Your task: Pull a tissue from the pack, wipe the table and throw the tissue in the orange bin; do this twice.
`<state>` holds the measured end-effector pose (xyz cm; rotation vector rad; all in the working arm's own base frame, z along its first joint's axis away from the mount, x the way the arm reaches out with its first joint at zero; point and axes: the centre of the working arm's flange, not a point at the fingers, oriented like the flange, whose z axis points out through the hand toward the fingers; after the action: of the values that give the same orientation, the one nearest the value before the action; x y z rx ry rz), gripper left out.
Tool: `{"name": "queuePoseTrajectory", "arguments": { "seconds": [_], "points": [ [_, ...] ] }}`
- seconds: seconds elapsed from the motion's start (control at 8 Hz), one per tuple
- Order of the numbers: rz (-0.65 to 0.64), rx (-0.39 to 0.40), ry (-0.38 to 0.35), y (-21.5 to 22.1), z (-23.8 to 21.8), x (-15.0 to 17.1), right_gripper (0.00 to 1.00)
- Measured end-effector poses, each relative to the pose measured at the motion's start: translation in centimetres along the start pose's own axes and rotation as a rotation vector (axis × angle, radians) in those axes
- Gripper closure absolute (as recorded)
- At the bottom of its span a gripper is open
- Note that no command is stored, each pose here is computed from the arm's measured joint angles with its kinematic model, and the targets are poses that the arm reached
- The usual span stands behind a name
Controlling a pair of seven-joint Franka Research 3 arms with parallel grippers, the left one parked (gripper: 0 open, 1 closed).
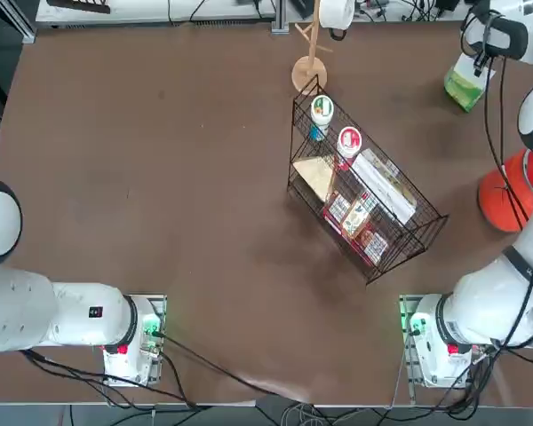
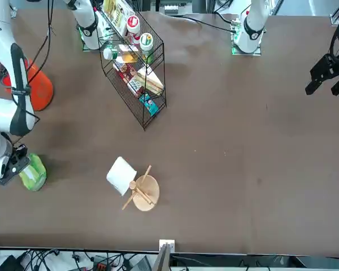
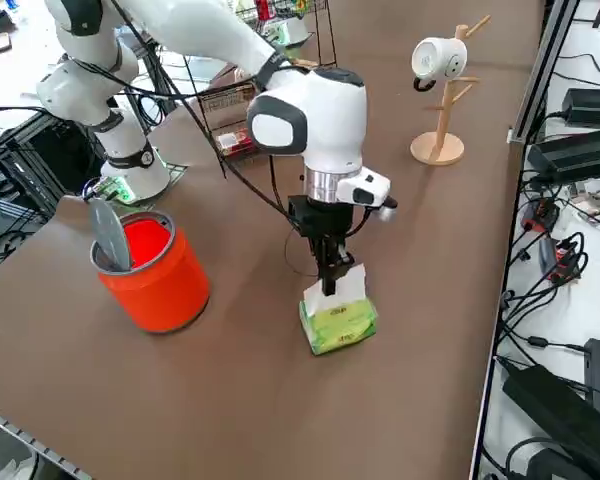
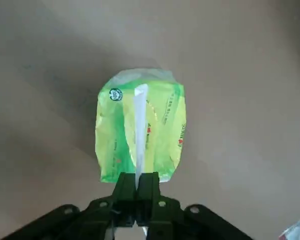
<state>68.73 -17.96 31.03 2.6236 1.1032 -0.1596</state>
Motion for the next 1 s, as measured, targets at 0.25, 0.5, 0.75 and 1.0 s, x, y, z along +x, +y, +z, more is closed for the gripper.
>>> {"name": "queuePoseTrajectory", "arguments": {
  "seconds": [0.25,0.5,0.75,1.0],
  "points": [
    [0.067,0.042,0.017,0.1,-3.9,-0.2,0.99],
    [0.164,0.085,-0.013,-1.1,-9.2,-0.4,0.99],
    [0.303,0.217,-0.027,-4.3,-12.8,0.6,0.99],
    [0.417,0.289,-0.058,-8.1,-14.6,2.8,0.99]
  ]
}}
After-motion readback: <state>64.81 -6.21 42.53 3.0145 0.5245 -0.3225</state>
